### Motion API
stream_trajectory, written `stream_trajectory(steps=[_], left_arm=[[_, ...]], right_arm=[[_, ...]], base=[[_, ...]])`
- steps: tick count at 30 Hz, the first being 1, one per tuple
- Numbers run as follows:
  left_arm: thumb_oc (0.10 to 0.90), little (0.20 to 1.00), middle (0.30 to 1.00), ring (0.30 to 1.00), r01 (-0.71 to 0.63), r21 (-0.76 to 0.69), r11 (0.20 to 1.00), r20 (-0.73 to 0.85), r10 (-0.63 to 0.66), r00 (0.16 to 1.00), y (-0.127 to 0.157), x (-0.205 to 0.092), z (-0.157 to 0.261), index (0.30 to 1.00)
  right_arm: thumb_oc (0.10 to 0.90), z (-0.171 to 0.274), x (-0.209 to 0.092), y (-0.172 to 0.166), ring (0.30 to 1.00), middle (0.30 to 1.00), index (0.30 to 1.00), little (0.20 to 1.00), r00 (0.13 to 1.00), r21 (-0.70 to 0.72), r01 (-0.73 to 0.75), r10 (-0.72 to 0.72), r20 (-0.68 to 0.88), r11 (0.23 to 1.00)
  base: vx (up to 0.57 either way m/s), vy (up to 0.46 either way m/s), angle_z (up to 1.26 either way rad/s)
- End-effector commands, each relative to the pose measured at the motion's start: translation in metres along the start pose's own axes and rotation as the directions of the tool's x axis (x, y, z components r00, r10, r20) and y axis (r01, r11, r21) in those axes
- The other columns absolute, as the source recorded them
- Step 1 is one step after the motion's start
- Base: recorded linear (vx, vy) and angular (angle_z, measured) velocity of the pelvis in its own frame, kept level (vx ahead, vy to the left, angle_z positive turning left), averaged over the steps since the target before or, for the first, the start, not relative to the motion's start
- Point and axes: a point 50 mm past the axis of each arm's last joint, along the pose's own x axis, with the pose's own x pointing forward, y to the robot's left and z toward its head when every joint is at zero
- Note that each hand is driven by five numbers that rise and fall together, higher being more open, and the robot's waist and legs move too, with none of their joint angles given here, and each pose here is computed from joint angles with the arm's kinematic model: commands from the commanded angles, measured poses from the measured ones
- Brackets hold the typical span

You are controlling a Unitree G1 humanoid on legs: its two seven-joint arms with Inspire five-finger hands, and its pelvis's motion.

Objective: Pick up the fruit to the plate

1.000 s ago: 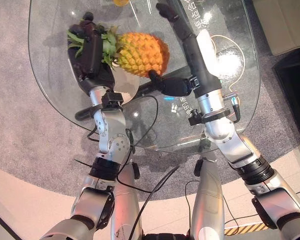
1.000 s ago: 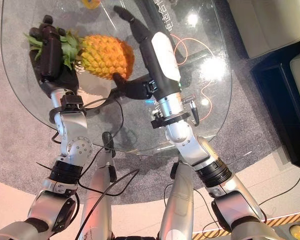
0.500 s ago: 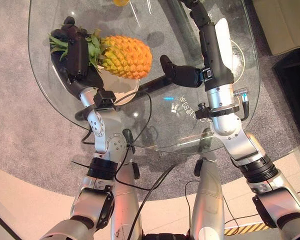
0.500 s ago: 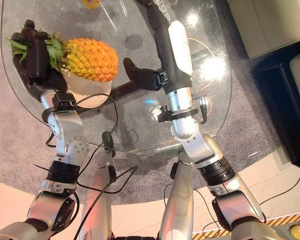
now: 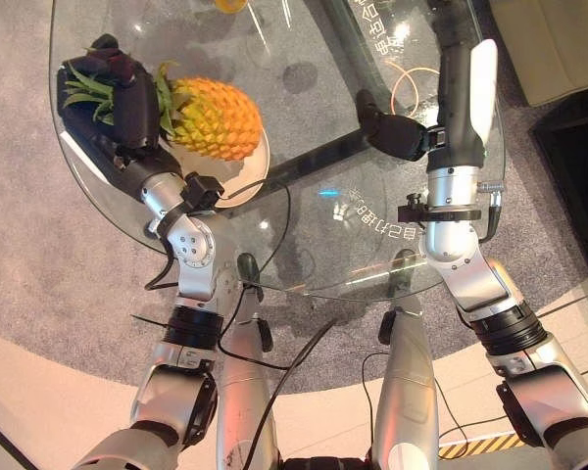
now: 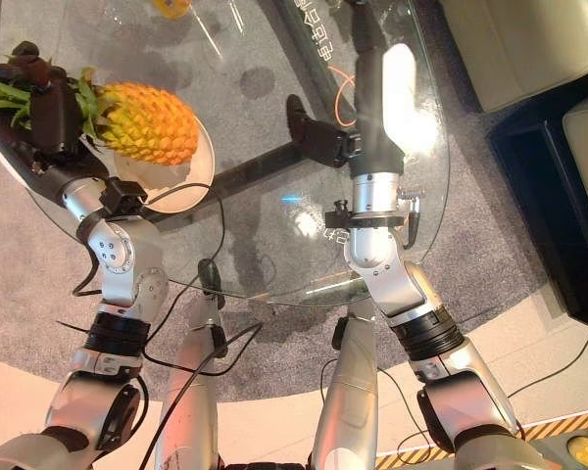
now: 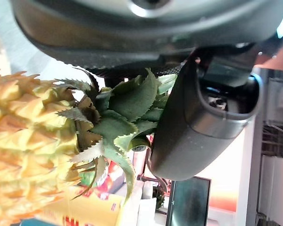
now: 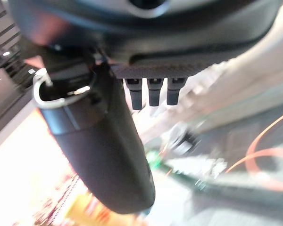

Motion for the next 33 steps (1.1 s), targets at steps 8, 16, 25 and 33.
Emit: stream_trajectory(steps=[8,16,25,33], left_arm=[[0.100,0.200,0.300,0.300,0.113,-0.100,0.989,0.391,-0.065,0.918,-0.034,0.038,0.060,0.300],[0.100,0.200,0.300,0.300,0.080,-0.063,0.995,0.406,-0.047,0.913,-0.027,0.051,0.055,0.300],[0.100,0.200,0.300,0.300,0.063,-0.003,0.998,0.428,-0.056,0.902,-0.031,0.070,0.056,0.300],[0.100,0.200,0.300,0.300,0.053,0.075,0.996,0.440,-0.081,0.895,-0.037,0.083,0.057,0.300]], right_arm=[[0.800,-0.002,0.022,-0.043,0.900,0.900,0.900,0.900,0.946,0.048,0.324,-0.322,-0.033,0.945],[0.800,-0.038,0.023,-0.064,0.900,0.900,0.900,0.900,0.856,-0.003,0.481,-0.470,-0.216,0.877],[0.800,-0.096,0.010,-0.088,0.900,0.900,0.900,0.900,0.677,-0.134,0.607,-0.598,-0.429,0.783],[0.800,-0.145,-0.022,-0.114,0.900,0.900,0.900,0.900,0.449,-0.264,0.648,-0.639,-0.624,0.714]], base=[[0.00,0.000,0.00],[0.00,0.000,0.00],[0.00,0.000,0.00],[0.00,0.000,0.00]])
